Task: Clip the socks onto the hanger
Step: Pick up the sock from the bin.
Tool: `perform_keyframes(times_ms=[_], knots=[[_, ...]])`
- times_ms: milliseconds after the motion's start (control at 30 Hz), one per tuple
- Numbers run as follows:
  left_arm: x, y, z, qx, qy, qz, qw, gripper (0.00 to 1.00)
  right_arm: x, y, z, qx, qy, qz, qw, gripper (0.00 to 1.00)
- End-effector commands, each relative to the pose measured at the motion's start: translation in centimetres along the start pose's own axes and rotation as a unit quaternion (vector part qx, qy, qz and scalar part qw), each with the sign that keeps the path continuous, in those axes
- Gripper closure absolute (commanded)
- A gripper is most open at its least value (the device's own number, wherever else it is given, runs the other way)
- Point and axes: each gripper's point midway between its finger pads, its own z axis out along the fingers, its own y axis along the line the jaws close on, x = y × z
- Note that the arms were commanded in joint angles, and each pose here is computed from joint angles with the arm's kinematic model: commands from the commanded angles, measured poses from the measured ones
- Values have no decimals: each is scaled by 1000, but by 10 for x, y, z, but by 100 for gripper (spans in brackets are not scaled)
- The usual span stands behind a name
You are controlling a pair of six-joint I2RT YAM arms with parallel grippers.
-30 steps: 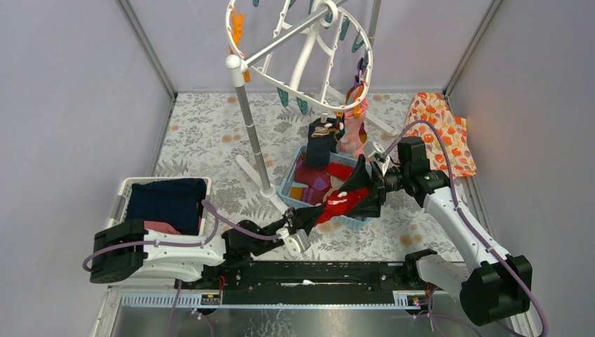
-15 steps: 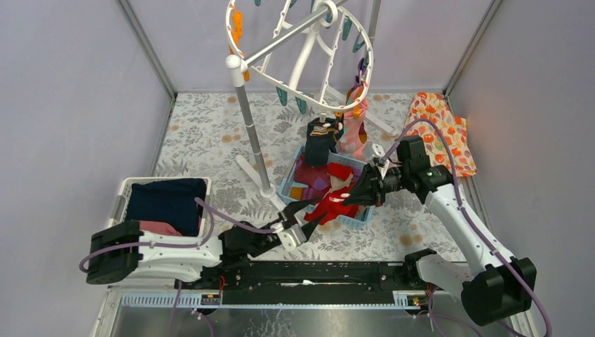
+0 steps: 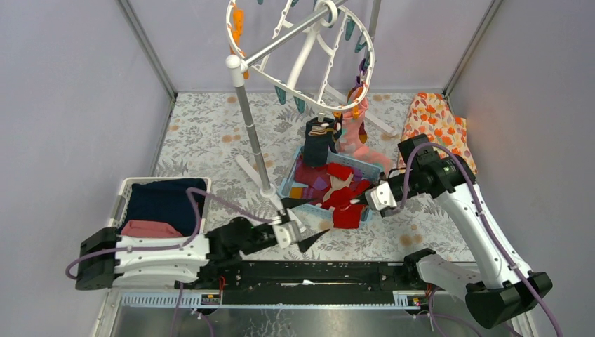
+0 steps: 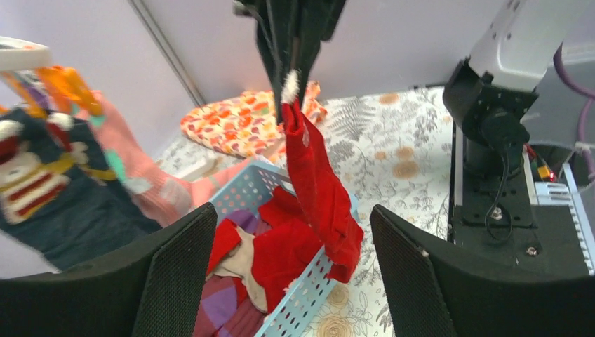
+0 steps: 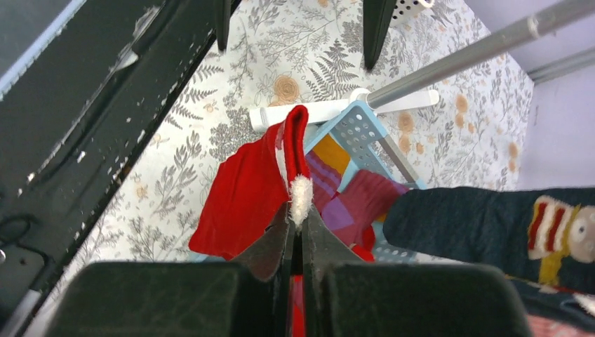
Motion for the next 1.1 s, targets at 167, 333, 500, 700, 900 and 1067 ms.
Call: perform_keyframes(times_ms=[167, 333, 500, 700, 900, 1067], knots=[[9, -16, 51, 23, 19, -34, 999, 31, -12, 6, -4, -32, 17, -86, 996, 97], [13, -11, 58, 0, 17, -47, 999, 44, -19, 9, -1, -31, -4, -80, 996, 97], [12, -11, 63, -5, 12, -57, 998, 61, -20, 12, 2, -29, -16, -68, 997, 97], [14, -5, 66, -26, 17, -70, 997, 100, -22, 17, 5, -27, -33, -53, 998, 96], [16, 4, 58, -41, 19, -35, 998, 100, -28, 17, 9, -12, -59, 4, 998, 50], [13, 15, 46, -55, 2, 40, 998, 100, -24, 0, 11, 33, -66, 137, 988, 26]])
